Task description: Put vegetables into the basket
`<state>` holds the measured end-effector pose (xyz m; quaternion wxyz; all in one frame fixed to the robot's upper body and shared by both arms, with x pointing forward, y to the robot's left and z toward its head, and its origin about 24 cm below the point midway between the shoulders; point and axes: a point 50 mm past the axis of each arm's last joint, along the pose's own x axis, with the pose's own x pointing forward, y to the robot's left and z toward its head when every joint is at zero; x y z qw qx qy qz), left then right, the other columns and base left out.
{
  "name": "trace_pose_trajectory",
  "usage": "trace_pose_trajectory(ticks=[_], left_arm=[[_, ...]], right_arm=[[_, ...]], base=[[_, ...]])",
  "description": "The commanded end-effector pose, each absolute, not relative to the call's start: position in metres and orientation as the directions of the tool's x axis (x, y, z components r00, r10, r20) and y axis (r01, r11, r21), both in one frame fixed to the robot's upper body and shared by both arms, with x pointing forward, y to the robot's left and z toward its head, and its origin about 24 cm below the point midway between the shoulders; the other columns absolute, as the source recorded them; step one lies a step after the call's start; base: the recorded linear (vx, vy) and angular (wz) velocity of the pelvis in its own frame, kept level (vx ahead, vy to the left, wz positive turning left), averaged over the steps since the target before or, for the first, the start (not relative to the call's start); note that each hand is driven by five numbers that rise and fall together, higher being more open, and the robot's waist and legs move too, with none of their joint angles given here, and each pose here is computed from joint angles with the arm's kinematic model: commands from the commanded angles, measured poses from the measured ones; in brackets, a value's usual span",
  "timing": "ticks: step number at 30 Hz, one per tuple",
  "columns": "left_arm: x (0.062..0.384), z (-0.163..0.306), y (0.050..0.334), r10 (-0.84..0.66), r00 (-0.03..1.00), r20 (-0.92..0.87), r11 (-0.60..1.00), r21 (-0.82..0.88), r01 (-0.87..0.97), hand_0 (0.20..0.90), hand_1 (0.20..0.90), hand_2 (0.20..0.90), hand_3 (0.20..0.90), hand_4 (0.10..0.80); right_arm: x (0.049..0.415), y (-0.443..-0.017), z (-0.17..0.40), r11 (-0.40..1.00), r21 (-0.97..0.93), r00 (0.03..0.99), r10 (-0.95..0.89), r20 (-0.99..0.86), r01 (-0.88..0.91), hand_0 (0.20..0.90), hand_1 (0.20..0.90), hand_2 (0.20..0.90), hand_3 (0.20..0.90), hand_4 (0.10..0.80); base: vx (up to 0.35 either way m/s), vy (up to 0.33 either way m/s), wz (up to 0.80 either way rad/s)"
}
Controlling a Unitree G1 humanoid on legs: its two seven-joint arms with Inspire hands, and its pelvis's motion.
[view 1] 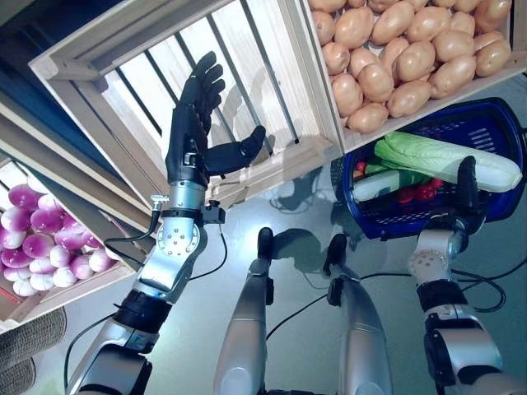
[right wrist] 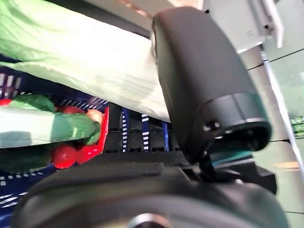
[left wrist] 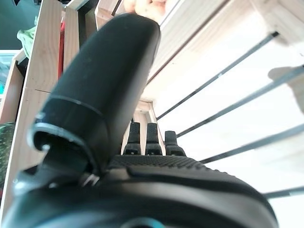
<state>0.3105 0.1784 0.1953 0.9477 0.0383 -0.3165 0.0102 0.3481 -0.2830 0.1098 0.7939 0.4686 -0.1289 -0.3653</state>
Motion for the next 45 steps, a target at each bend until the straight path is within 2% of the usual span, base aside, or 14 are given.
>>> trace_pose_trajectory(ticks=[1, 5, 9, 14, 19, 20, 21, 31, 40, 45], left_arm=[[0.289, 0.260, 0.177, -0.009, 0.549, 0.836, 1.000, 0.023, -0.019, 0.900, 0.900, 0.900, 0.900, 0.800], [0.290, 0.262, 0.179, 0.004, 0.550, 0.835, 1.000, 0.009, -0.020, 0.900, 0.900, 0.900, 0.900, 0.800], [0.289, 0.264, 0.181, 0.000, 0.554, 0.833, 1.000, 0.001, -0.002, 0.900, 0.900, 0.900, 0.900, 0.800], [0.288, 0.261, 0.178, -0.041, 0.566, 0.823, 0.999, 0.025, 0.036, 0.900, 0.900, 0.900, 0.900, 0.800], [0.291, 0.260, 0.176, -0.072, 0.583, 0.809, 0.996, 0.032, 0.079, 0.900, 0.900, 0.900, 0.900, 0.800], [0.291, 0.259, 0.174, -0.086, 0.580, 0.810, 0.995, 0.040, 0.093, 0.900, 0.900, 0.900, 0.900, 0.800], [0.290, 0.260, 0.173, -0.100, 0.573, 0.813, 0.992, 0.039, 0.117, 0.900, 0.900, 0.900, 0.900, 0.800], [0.288, 0.257, 0.164, -0.187, 0.562, 0.805, 0.959, 0.026, 0.283, 0.900, 0.900, 0.900, 0.900, 0.800], [0.286, 0.248, 0.167, -0.210, 0.569, 0.795, 0.946, 0.020, 0.322, 0.900, 0.900, 0.900, 0.900, 0.800], [0.285, 0.246, 0.168, -0.219, 0.567, 0.794, 0.944, 0.024, 0.330, 0.900, 0.900, 0.900, 0.900, 0.800]], right_arm=[[0.343, -0.315, 0.154, 0.394, 0.822, 0.662, -0.749, 0.028, 0.411, 0.300, 0.300, 0.300, 0.300, 0.400], [0.350, -0.309, 0.155, 0.430, 0.760, 0.665, -0.746, -0.003, 0.486, 0.300, 0.300, 0.300, 0.300, 0.400], [0.348, -0.315, 0.157, 0.498, 0.570, 0.599, -0.801, 0.013, 0.654, 0.300, 0.300, 0.300, 0.300, 0.400], [0.350, -0.321, 0.160, 0.500, 0.550, 0.594, -0.805, 0.010, 0.669, 0.300, 0.300, 0.300, 0.300, 0.400], [0.356, -0.317, 0.164, 0.465, 0.608, 0.609, -0.793, -0.038, 0.644, 0.300, 0.300, 0.300, 0.300, 0.400], [0.357, -0.316, 0.163, 0.442, 0.631, 0.603, -0.796, -0.053, 0.638, 0.491, 0.491, 0.491, 0.491, 0.527], [0.358, -0.315, 0.161, 0.432, 0.636, 0.604, -0.794, -0.067, 0.639, 0.900, 0.900, 0.900, 0.900, 0.800], [0.358, -0.316, 0.162, 0.418, 0.612, 0.577, -0.813, -0.078, 0.672, 0.900, 0.900, 0.900, 0.900, 0.800], [0.356, -0.316, 0.157, 0.417, 0.618, 0.568, -0.821, -0.059, 0.666, 0.900, 0.900, 0.900, 0.900, 0.800], [0.353, -0.316, 0.152, 0.401, 0.596, 0.532, -0.846, -0.051, 0.696, 0.900, 0.900, 0.900, 0.900, 0.800]], base=[[0.005, -0.020, 0.04], [-0.006, -0.002, 0.06], [0.000, -0.008, -0.01], [-0.001, -0.014, 0.01], [0.000, -0.007, 0.00], [0.000, 0.000, 0.00], [0.000, 0.000, 0.00], [0.000, 0.000, 0.00], [0.000, 0.015, -0.01], [0.022, 0.035, -0.03]])
